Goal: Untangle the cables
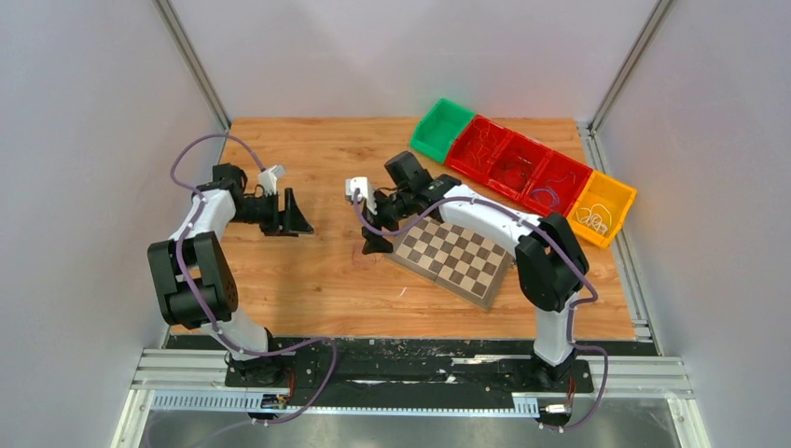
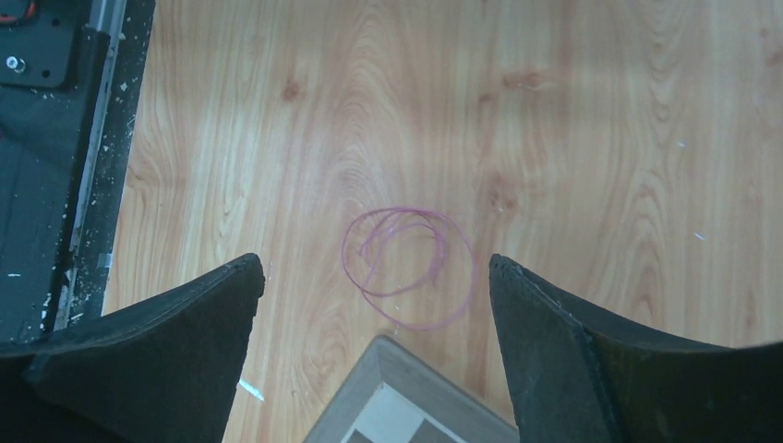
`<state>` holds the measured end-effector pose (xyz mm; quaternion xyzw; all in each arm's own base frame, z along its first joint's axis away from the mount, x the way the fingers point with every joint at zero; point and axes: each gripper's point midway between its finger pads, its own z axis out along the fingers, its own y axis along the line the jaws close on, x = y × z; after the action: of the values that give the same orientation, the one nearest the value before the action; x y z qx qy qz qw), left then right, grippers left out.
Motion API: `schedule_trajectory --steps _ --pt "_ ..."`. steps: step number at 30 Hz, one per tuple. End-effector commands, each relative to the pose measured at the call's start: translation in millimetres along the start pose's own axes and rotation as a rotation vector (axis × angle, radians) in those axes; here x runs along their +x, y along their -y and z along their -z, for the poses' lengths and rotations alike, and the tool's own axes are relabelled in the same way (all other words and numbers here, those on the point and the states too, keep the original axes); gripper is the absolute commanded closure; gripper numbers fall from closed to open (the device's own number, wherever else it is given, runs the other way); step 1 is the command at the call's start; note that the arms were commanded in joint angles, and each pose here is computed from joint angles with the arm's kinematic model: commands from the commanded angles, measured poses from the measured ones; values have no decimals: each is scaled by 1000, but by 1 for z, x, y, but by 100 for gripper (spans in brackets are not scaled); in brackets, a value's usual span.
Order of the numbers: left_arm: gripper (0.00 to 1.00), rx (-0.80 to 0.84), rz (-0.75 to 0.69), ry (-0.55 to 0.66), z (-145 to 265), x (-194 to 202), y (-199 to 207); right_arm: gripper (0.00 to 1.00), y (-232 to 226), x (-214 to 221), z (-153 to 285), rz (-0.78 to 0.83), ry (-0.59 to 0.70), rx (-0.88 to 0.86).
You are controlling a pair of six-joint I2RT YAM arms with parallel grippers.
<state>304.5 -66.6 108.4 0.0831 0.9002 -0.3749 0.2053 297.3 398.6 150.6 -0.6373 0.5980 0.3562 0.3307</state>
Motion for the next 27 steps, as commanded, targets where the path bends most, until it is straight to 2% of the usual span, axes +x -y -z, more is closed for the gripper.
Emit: schedule_trajectory --steps 1,2,4,12,17,19,23,27 --pt "13 10 22 65 16 -15 8 7 -1 22 -29 75 -62 -22" --pt "3 8 22 72 16 -17 7 6 -1 26 -34 76 -75 -25" --pt "0 5 31 88 15 -18 6 6 -1 35 -44 92 -102 -28" --pt "0 0 47 122 14 -22 6 8 8 66 -71 134 -171 -8" --pt "0 3 48 134 15 -26 7 19 12 91 -80 136 -218 6" --pt "0 5 44 136 15 -27 8 31 12 90 -80 141 -215 6" --pt "0 8 41 141 15 -28 8 65 17 80 -78 157 -194 32" --pt "0 12 41 142 15 -29 9 94 33 56 -71 181 -165 88"
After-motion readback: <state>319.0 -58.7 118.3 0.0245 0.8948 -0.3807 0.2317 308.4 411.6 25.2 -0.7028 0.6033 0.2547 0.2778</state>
